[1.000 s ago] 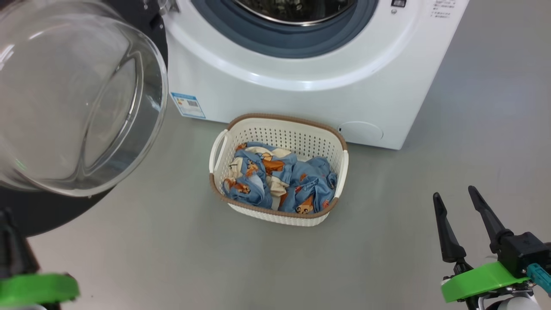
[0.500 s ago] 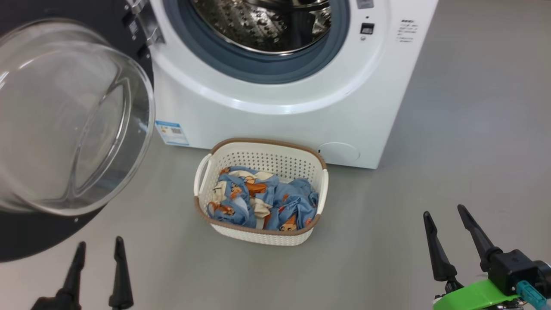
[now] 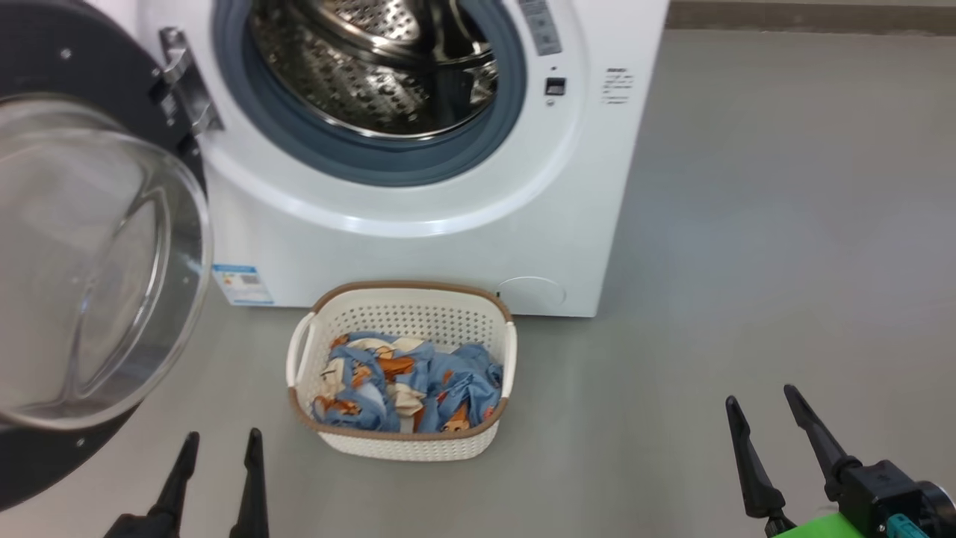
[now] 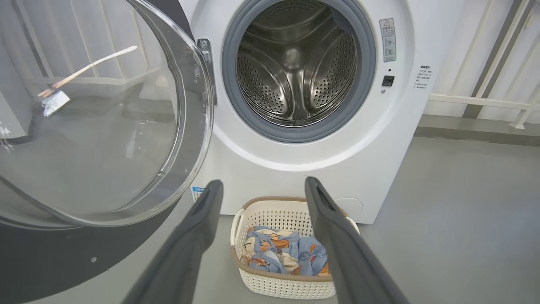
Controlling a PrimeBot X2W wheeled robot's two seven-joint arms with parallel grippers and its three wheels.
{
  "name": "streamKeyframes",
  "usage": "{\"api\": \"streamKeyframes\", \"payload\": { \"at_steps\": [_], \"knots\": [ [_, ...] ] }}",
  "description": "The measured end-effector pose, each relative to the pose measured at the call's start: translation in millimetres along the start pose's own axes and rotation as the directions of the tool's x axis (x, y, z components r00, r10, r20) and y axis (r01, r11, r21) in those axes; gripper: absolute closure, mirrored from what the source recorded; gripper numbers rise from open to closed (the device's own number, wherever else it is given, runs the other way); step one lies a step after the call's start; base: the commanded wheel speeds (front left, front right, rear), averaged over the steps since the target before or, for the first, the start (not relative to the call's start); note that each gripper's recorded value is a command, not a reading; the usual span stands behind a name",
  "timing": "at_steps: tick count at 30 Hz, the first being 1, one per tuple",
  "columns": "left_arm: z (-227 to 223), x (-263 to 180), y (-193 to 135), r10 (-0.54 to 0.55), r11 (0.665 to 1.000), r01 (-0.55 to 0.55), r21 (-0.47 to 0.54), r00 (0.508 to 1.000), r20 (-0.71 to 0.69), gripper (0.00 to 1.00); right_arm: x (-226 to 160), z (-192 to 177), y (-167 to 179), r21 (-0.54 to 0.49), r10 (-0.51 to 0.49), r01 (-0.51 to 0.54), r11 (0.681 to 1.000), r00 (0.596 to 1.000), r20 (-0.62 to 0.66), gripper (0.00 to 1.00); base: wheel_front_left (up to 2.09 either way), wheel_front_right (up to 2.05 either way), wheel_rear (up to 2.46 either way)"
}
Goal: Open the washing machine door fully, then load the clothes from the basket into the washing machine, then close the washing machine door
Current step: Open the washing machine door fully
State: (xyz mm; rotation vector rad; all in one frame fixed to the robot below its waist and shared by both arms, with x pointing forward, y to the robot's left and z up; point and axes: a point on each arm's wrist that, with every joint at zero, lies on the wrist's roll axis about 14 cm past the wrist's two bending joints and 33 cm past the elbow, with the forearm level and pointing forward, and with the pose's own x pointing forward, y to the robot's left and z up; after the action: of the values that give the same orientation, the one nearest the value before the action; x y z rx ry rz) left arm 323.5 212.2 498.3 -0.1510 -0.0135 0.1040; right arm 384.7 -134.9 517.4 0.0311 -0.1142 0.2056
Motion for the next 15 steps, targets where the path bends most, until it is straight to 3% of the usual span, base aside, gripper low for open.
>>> {"api": "streamKeyframes", "payload": {
  "at_steps": [15],
  "knots": [
    [-8, 9, -36, -0.122, 0.993, 0.121, -0.006, 0.992, -0.027, 0.00, -27, 17, -21, -0.013, -0.078, 0.079, 0.997, 0.996, 0.041, 0.00, 0.00, 0.00, 0.00]
  ]
}}
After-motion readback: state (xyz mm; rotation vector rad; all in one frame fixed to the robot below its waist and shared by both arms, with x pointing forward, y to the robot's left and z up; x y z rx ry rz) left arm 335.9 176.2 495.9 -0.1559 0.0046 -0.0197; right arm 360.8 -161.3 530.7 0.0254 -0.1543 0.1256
